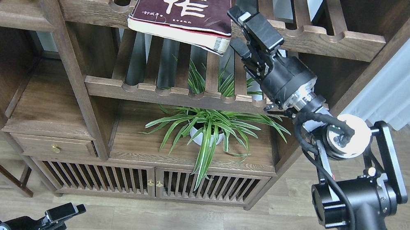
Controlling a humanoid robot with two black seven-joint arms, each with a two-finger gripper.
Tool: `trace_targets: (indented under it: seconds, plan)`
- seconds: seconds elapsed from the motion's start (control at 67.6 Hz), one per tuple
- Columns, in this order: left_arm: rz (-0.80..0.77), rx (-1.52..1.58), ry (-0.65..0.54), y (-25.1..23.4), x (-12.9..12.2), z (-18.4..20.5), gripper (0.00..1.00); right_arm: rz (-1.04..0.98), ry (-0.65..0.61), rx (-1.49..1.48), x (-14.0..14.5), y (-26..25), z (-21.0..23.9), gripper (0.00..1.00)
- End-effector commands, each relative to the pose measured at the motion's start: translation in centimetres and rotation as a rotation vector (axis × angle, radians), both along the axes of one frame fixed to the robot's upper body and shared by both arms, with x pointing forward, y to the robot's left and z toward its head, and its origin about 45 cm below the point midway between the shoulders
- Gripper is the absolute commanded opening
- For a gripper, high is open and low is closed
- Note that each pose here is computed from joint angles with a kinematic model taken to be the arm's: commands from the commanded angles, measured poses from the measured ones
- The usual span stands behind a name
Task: Organize books on shelf
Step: 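Grasp the maroon book with the right gripper and pull it down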
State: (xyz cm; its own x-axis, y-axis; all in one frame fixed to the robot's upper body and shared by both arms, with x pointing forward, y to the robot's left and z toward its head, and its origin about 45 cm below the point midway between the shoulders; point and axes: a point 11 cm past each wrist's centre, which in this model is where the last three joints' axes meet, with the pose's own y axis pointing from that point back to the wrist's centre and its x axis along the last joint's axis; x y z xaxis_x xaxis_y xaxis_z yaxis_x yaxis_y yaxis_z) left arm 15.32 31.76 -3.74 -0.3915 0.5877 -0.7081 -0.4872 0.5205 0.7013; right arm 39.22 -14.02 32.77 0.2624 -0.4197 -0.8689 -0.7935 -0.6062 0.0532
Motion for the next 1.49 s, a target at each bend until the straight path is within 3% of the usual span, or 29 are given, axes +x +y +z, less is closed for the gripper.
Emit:
trace_targets:
  seconds: [0.0, 0.385, 0.799, 1.48]
  plan:
    - [0.004, 0.001, 0.008, 0.1, -0.4, -0.1, 1.00, -0.042, -0.005, -0.040, 0.4, 0.0, -0.1, 1.00]
    - [0.011, 0.001, 0.018, 0.2, -1.0, -0.3, 1.00, -0.099, 0.017, -0.062, 0.8, -0.3, 0.0, 0.98]
    - [0.013, 0.005, 0.017, 0.4, -0.9, -0.3, 1.00, -0.002, 0.029, -0.115, -0.1, 2.9, -1.1, 0.96]
    - [0.026, 0.027, 0.020, 1.1, -1.0, -0.6, 1.00, 0.015, 0.025, -0.093, 1.0, 3.2, -0.2, 0.71]
